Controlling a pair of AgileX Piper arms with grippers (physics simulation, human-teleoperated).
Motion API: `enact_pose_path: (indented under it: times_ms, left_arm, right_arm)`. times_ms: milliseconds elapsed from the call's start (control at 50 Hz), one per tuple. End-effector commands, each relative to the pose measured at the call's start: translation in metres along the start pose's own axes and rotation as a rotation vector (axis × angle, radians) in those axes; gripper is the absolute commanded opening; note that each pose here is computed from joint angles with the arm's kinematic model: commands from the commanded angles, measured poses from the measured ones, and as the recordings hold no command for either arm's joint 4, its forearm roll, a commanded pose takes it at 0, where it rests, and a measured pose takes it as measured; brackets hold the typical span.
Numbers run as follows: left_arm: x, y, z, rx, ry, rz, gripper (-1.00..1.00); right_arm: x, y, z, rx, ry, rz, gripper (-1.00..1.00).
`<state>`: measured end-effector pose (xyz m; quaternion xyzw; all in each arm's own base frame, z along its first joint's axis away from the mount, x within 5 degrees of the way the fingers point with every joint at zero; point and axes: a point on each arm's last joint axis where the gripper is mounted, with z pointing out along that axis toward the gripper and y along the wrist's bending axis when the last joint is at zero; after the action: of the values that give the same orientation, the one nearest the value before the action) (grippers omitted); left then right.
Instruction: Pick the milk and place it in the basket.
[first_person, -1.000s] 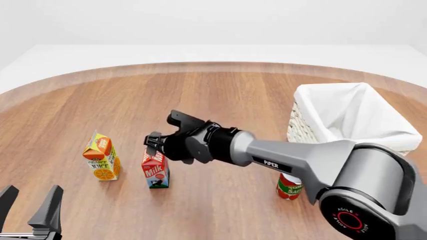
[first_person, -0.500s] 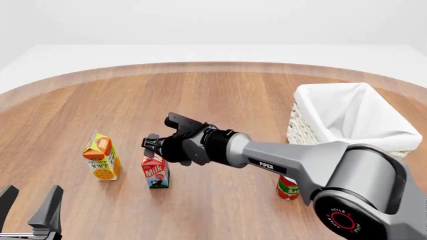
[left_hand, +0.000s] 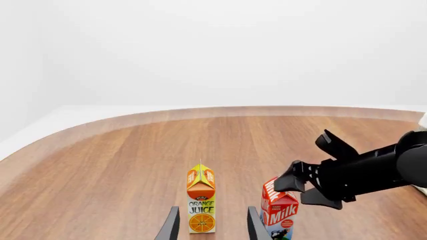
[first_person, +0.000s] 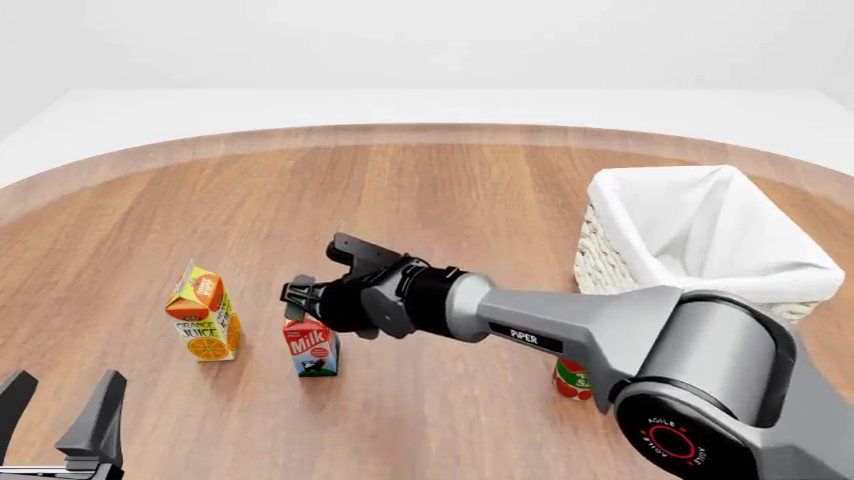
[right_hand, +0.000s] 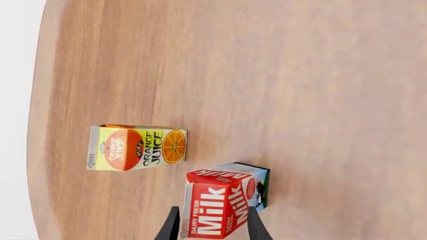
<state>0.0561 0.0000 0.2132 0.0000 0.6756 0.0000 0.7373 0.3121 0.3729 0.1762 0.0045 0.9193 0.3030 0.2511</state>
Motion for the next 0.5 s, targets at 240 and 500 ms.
enact_pose_path:
  times_ms: [240,500]
  left_arm:
    - [0.0,0.0,0.0,0.0,0.0,0.0,1.0]
    - [0.0,0.0,0.0,0.0,0.0,0.0,1.0]
  right_arm:
    - [0.0078,0.0002,0.0099,-0.001,0.011,0.009,1.0]
    - [0.0112,0.0012,0.0147,-0.003,0.015,0.011,1.0]
